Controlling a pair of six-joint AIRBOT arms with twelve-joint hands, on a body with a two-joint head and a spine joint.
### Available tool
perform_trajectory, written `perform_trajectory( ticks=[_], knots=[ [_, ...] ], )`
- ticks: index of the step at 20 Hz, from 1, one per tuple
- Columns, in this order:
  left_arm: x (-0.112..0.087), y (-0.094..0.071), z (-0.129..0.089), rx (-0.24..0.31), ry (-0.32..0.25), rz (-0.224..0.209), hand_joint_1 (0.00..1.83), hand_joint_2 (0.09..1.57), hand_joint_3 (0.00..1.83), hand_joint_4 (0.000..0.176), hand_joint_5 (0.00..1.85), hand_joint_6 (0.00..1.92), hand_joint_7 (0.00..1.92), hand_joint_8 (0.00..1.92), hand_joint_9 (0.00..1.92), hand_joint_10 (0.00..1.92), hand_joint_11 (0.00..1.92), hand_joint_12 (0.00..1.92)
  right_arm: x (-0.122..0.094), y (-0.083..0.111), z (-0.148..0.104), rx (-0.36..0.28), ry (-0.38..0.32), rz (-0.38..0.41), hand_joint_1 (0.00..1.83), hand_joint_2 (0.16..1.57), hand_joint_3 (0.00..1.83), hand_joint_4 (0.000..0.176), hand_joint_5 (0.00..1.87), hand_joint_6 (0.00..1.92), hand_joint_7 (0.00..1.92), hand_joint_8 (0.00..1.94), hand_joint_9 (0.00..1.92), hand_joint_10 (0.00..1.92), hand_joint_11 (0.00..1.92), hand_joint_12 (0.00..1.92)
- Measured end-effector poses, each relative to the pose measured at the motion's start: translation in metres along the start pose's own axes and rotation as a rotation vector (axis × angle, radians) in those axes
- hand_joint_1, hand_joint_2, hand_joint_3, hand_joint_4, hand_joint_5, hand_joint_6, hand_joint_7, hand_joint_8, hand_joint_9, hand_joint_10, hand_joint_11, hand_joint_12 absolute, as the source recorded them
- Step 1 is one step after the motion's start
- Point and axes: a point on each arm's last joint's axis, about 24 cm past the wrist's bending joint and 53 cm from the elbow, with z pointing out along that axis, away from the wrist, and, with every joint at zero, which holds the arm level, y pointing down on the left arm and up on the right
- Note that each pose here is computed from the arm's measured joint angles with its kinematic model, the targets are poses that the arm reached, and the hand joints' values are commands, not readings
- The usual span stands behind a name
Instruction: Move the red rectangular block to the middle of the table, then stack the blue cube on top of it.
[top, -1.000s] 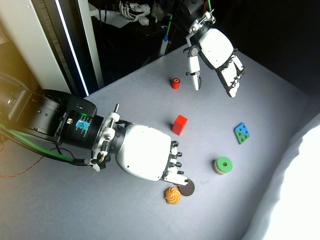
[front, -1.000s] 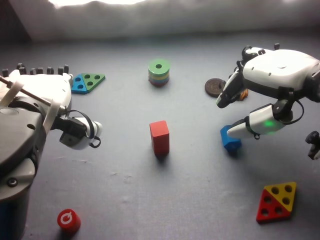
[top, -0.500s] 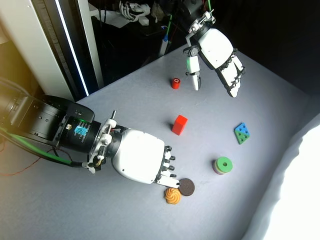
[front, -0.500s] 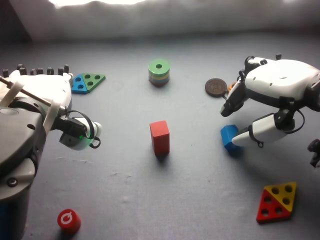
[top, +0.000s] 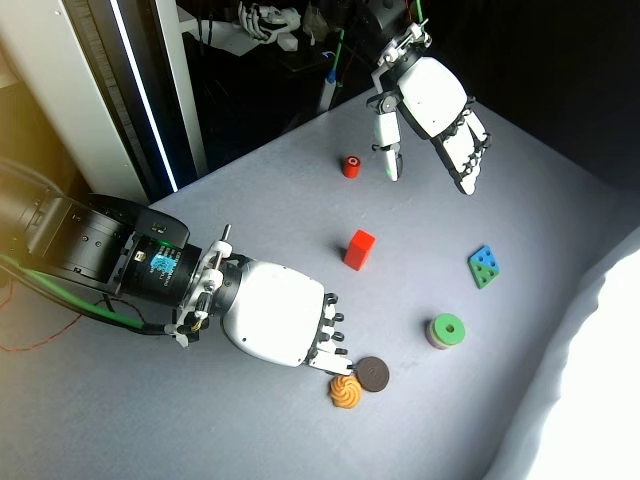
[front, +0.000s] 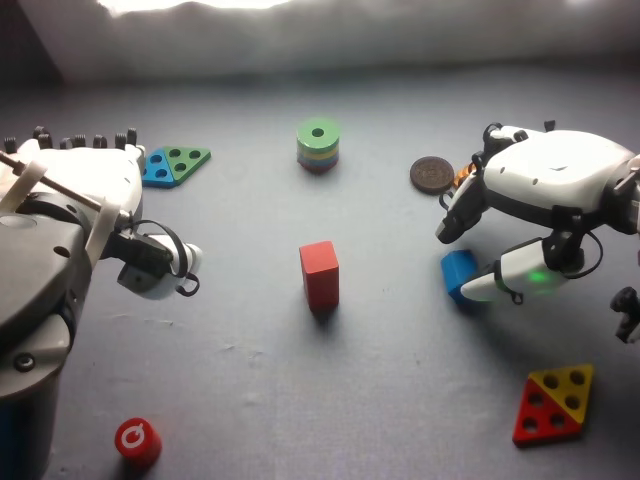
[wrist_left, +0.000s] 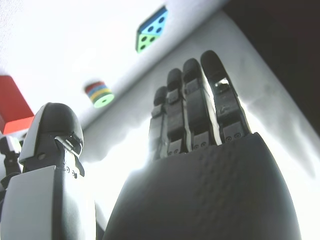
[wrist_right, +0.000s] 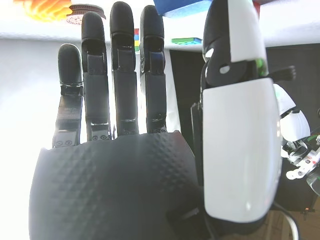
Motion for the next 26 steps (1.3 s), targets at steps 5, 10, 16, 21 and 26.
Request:
perform_trajectory(
  ticks=[5,10,16,21,26],
  knots=[
    [-0.004,-0.003,0.001,0.004,-0.008,-0.008,0.49,1.21,0.00,0.000,0.14,0.01,0.26,0.01,0.25,0.01,0.00,0.77,0.004,0.003,0.004,-0.008,0.001,0.002,0.97,0.93,0.00,0.000,0.91,0.01,0.88,0.00,0.68,0.07,0.00,1.49],
    [-0.001,-0.003,0.000,0.004,-0.001,-0.006,0.48,1.22,0.00,0.000,0.14,0.01,0.28,0.01,0.26,0.01,0.00,0.78,0.010,-0.002,0.002,0.002,0.011,-0.005,0.98,0.92,0.00,0.000,0.92,0.01,0.88,0.00,0.69,0.07,0.00,1.49],
    [-0.001,-0.003,0.000,0.003,-0.001,-0.003,0.47,1.22,0.00,0.000,0.15,0.01,0.27,0.01,0.26,0.01,0.00,0.80,0.008,-0.003,0.001,-0.002,-0.002,-0.007,0.97,0.94,0.00,0.000,0.92,0.01,0.90,0.01,0.72,0.08,0.01,1.50],
    [-0.002,-0.003,0.000,0.003,-0.002,-0.003,0.50,1.21,0.00,0.000,0.13,0.00,0.26,0.00,0.25,0.00,0.00,0.75,0.011,-0.010,-0.001,0.009,0.002,-0.013,0.93,0.97,0.02,0.000,0.94,0.01,0.93,0.02,0.74,0.09,0.00,1.52],
    [-0.003,-0.002,0.000,0.000,-0.006,-0.003,0.47,1.22,0.00,0.000,0.13,0.00,0.26,0.00,0.25,0.00,0.00,0.78,0.011,-0.008,0.001,0.005,-0.006,-0.003,0.89,1.02,0.02,0.000,1.01,0.02,1.00,0.02,0.77,0.11,0.00,1.56]
  ],
)
